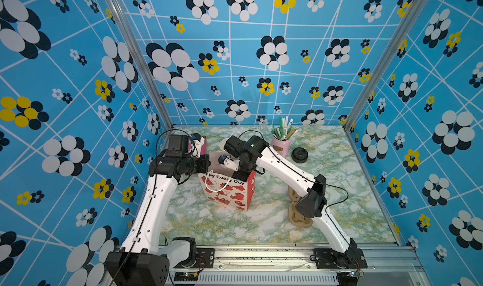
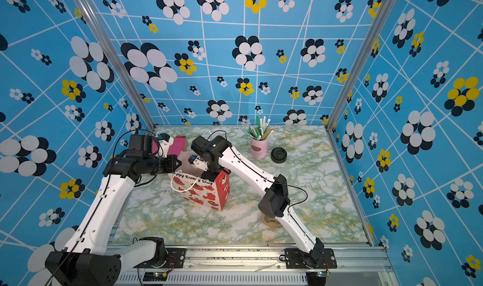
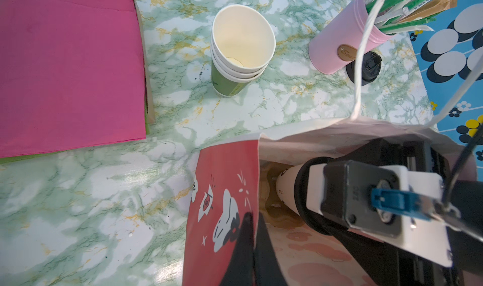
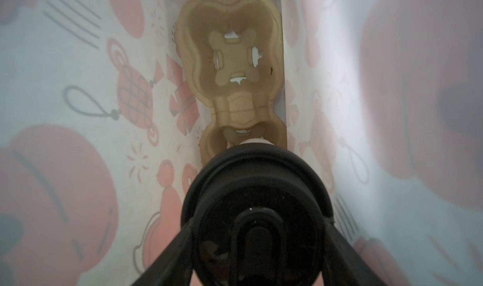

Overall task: Pack a coffee takeout order
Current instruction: Place the coffee cup in the cup tray.

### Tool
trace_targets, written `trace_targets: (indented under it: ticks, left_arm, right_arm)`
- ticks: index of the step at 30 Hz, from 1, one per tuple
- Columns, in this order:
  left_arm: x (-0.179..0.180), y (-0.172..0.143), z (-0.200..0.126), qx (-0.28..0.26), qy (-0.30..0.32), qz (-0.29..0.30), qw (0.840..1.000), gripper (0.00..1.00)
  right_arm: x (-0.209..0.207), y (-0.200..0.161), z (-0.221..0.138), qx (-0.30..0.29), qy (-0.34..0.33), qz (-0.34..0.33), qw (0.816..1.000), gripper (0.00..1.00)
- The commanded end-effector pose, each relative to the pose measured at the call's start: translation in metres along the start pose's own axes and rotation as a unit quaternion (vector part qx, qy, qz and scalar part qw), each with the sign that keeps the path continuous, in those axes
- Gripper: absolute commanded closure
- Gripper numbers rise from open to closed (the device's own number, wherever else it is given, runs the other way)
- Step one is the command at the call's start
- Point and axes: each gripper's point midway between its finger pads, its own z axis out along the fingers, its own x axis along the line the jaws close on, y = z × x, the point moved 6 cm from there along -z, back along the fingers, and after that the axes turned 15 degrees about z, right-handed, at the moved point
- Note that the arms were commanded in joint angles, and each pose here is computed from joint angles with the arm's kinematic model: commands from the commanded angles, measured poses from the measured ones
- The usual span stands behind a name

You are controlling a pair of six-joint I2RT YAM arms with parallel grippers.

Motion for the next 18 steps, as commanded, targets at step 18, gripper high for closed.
trace_targets:
  ticks: [18]
  left_arm:
    - [-0.004, -0.002, 0.003, 0.029, 0.014, 0.018, 0.999, 1.00]
  right_arm:
    - [0.005, 0.002, -0.039, -0.049, 0.012, 0.005, 0.999, 0.30]
